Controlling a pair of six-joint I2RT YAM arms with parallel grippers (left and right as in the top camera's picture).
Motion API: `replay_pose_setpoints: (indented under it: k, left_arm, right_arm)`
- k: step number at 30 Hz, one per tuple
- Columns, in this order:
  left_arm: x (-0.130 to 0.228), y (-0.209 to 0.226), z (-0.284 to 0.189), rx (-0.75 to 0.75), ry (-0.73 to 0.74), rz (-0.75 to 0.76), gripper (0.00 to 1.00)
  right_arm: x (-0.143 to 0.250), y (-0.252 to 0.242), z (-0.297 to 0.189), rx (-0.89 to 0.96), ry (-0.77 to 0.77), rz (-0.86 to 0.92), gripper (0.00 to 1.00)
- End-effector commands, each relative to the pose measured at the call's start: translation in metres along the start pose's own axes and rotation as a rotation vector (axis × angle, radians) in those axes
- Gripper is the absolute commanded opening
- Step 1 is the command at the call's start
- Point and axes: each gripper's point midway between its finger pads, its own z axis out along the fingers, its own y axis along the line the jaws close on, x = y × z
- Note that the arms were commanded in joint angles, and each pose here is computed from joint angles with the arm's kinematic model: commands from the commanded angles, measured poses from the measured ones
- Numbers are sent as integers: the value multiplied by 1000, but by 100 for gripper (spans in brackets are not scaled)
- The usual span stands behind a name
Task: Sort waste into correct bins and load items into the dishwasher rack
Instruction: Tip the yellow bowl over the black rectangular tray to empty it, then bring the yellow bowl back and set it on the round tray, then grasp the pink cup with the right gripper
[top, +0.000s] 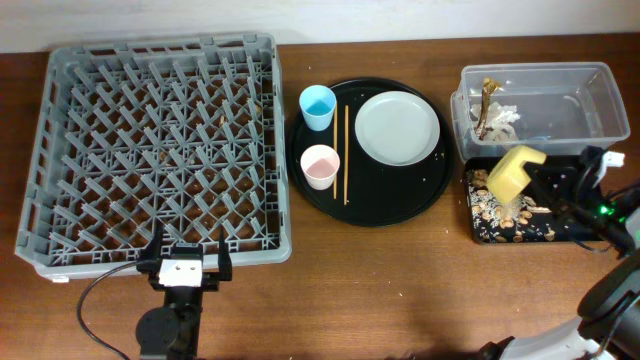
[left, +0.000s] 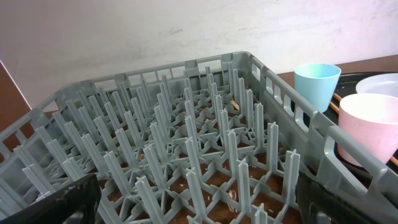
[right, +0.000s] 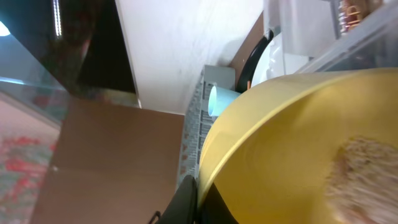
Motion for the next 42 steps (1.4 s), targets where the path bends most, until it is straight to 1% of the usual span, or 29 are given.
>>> replay_pose_setpoints:
  k: [1,4,10,13,15,17,19,20,21,23,24,26,27,28,29,32,34,38,40,42]
  left_arm:
    - [2,-1,0,4,1,12,100]
    - [2,-1,0,4,1,12,100]
    - [2,-1,0,4,1,12,99]
    - [2,-1,0,4,1,12,99]
    - [2,-1,0,4,1,13,99]
    - [2,-1,0,4,1,12,100]
    - [2,-1,0,4,1,13,99]
    - [2,-1,0,4,1,12,100]
    - [2,-1,0,4,1,12,100]
    - [2,-1,0,4,1,13,99]
    - [2,-1,0,4,1,13,99]
    - [2,-1,0,4,1,12,99]
    - [2,-1,0,4,1,13,100]
    - [2,-1,0,4,1,12,100]
    - [2,-1,0,4,1,12,99]
    - [2,-1,0,4,1,12,99]
    - [2,-1,0,4,1,12,100]
    - [2,-1,0,4,1,13,100]
    - [2,-1,0,4,1,12,100]
    - [2,-1,0,4,1,12,100]
  right_arm:
    - [-8,3,-14,-40,-49,133,4]
    - [-7,3,-13,-41,-46,173,4]
    - [-6,4,-12,-42,-42,189,4]
    - [5,9,5,-35,14,204,4]
    - [18,7,21,49,80,156,4]
    - [29,11,36,153,142,71,4]
    - [37,27,48,257,193,-53,4]
    - [40,36,53,361,213,-127,4]
    - [40,45,56,421,216,-200,4]
    - [39,59,56,501,184,-266,4]
    - [42,63,59,512,189,-287,4]
    - [62,69,79,514,260,-345,4]
    - [72,65,91,588,298,-395,4]
    - [83,57,108,715,326,-474,4]
    - [95,55,123,781,343,-546,4]
    - [134,44,160,946,390,-745,4]
    - [158,27,175,997,464,-812,4]
    - [184,-18,195,1052,586,-817,4]
    - [189,-40,198,1083,626,-800,4]
    - [191,-51,197,1102,649,-789,6]
